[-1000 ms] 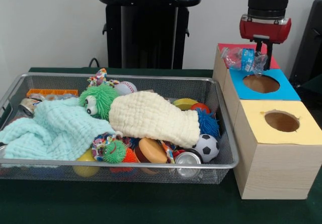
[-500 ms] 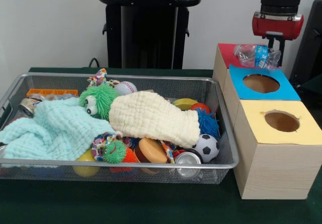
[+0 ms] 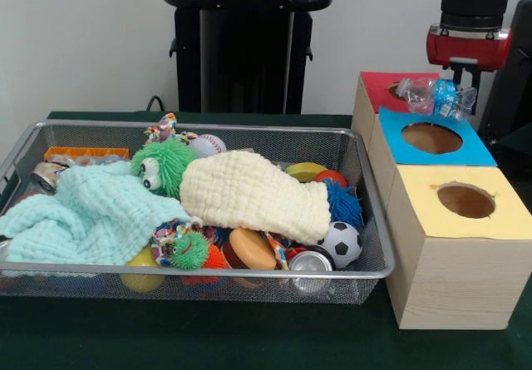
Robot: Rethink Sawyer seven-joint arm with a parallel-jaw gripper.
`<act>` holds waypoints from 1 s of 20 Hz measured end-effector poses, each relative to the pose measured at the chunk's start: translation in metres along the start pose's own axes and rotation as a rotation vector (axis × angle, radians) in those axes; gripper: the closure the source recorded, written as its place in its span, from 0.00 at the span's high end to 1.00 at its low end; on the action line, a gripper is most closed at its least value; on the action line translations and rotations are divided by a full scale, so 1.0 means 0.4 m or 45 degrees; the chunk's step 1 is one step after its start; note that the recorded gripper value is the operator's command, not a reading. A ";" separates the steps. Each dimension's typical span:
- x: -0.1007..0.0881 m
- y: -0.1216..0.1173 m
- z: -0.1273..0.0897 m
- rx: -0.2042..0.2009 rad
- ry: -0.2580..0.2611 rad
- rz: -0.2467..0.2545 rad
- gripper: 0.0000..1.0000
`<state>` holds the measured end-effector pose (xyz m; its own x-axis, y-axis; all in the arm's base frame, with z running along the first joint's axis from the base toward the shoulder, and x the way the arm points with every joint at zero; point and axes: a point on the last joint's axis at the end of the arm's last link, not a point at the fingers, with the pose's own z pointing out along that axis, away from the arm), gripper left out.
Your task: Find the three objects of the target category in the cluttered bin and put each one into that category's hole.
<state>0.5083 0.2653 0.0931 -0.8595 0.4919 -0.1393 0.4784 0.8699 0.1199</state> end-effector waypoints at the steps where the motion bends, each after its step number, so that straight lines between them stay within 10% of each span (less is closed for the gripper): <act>1: -0.003 0.001 0.001 -0.001 -0.002 0.001 0.00; 20: -0.086 -0.013 0.019 0.018 -0.064 0.033 0.00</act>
<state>0.5367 0.2440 0.0898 -0.8367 0.5151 -0.1857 0.5032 0.8571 0.1101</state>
